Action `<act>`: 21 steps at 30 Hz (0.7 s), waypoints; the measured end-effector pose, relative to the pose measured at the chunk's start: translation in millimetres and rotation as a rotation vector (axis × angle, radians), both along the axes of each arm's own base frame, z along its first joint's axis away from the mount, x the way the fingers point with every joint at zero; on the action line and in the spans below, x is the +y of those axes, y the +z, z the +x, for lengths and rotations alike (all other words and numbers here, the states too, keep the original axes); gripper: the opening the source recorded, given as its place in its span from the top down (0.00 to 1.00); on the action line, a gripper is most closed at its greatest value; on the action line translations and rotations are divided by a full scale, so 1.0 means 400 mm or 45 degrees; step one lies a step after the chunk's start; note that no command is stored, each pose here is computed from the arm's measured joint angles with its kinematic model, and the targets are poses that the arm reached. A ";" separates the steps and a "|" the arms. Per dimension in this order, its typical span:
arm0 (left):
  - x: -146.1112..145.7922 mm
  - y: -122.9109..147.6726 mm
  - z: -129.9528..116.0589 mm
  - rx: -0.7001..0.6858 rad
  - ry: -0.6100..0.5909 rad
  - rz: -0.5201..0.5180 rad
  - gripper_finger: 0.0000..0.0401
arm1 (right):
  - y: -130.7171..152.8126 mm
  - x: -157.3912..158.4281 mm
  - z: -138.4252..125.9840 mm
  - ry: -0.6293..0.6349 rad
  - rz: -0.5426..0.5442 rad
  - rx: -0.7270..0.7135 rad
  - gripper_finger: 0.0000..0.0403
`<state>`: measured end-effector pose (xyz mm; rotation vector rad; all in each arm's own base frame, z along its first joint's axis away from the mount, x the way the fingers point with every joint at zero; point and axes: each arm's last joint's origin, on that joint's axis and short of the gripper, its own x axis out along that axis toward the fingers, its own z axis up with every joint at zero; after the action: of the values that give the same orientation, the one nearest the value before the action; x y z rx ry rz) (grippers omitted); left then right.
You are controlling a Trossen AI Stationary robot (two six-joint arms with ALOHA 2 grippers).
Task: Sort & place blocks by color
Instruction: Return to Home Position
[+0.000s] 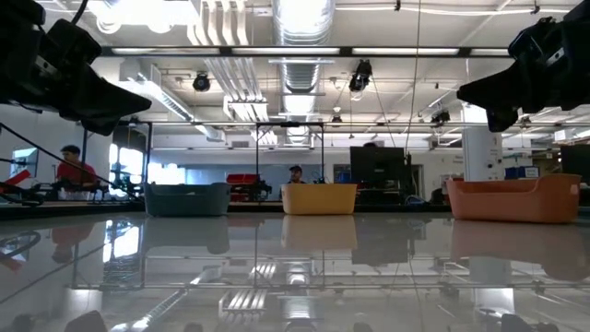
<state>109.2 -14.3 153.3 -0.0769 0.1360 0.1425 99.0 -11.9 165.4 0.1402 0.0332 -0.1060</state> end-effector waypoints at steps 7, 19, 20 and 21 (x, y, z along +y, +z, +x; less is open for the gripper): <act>-0.001 -0.006 0.004 0.035 0.000 0.008 1.00 | -0.002 0.000 0.001 0.000 0.004 0.014 0.89; -0.002 -0.018 0.009 0.094 -0.001 0.022 1.00 | -0.003 0.000 0.001 0.001 0.004 0.018 0.89; -0.002 -0.019 0.009 0.100 -0.001 0.023 1.00 | -0.003 0.000 0.001 0.001 0.004 0.018 0.89; -0.002 -0.019 0.010 0.104 -0.001 0.024 1.00 | -0.003 0.000 0.001 0.001 0.004 0.019 0.89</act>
<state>113.1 -15.2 145.5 -0.0521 0.2161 0.1465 99.6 -12.0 164.1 0.1427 0.0482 -0.1063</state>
